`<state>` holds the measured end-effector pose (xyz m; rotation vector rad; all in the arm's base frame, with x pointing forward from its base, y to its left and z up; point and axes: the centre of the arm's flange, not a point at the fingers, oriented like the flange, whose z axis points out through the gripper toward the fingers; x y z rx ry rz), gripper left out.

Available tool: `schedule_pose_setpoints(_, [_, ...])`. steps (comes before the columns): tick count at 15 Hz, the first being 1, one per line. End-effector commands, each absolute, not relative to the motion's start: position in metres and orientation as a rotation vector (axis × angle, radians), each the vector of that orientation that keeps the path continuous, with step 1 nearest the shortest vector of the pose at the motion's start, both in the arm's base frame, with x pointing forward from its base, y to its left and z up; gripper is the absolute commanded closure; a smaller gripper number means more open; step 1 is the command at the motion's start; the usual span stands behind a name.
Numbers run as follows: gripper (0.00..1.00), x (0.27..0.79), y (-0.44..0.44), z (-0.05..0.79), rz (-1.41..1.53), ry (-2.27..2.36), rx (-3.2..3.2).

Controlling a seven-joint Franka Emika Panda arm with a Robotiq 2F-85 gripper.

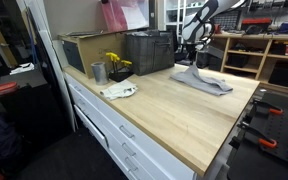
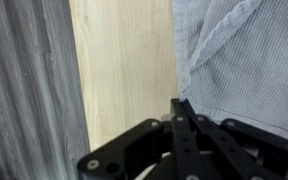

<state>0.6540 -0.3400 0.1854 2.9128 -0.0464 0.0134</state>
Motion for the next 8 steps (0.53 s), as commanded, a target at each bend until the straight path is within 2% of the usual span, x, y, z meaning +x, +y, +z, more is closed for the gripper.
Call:
schedule_pose_setpoints(1, [1.0,0.665,-0.342,0.188,-0.012,-0.091,2.911])
schedule_pose_setpoints(8, [1.0,0.709,-0.339,0.211,0.166,-0.266,2.845])
